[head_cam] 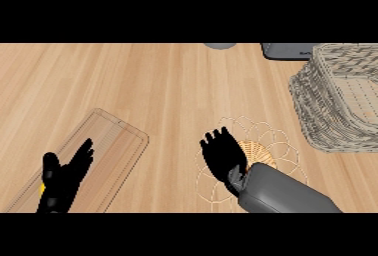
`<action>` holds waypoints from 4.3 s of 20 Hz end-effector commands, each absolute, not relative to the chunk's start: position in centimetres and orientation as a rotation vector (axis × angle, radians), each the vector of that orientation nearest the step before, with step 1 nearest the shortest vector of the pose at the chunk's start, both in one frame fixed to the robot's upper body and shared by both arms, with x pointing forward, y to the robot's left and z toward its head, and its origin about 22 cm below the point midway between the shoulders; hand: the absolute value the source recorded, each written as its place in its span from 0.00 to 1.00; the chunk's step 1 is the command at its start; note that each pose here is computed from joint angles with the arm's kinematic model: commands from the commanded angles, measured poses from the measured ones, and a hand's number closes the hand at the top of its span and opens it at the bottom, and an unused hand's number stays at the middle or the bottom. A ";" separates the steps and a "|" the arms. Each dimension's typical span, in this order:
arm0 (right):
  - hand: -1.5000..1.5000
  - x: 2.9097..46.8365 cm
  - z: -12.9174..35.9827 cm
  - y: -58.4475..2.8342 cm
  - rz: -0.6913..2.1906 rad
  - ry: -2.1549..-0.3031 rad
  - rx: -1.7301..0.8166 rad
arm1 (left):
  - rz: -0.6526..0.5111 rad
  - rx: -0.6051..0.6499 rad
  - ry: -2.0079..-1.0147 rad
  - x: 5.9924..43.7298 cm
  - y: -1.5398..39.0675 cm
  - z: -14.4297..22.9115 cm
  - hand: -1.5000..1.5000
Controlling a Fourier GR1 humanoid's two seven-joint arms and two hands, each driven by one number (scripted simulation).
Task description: Pick the croissant from the placemat and place it in the basket
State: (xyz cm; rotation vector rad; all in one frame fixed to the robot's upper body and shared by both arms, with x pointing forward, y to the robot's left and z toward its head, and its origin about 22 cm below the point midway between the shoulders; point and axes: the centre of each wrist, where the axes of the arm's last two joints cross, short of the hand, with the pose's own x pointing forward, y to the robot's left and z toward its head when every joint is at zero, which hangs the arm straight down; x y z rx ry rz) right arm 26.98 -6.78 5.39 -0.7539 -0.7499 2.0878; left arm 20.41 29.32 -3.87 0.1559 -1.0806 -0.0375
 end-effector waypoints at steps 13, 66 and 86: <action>0.00 26.9 1.7 -7.1 2.089 -0.736 -0.739 | -0.025 0.147 -1.007 20.7 29.0 -6.1 0.50; 1.00 21.4 29.4 -31.3 0.172 -1.621 -0.880 | -0.036 0.146 -1.017 20.2 29.7 -5.4 0.50; 1.00 33.9 23.5 -41.2 0.119 -1.523 -0.836 | -0.058 0.149 -1.015 20.8 29.6 -3.8 0.50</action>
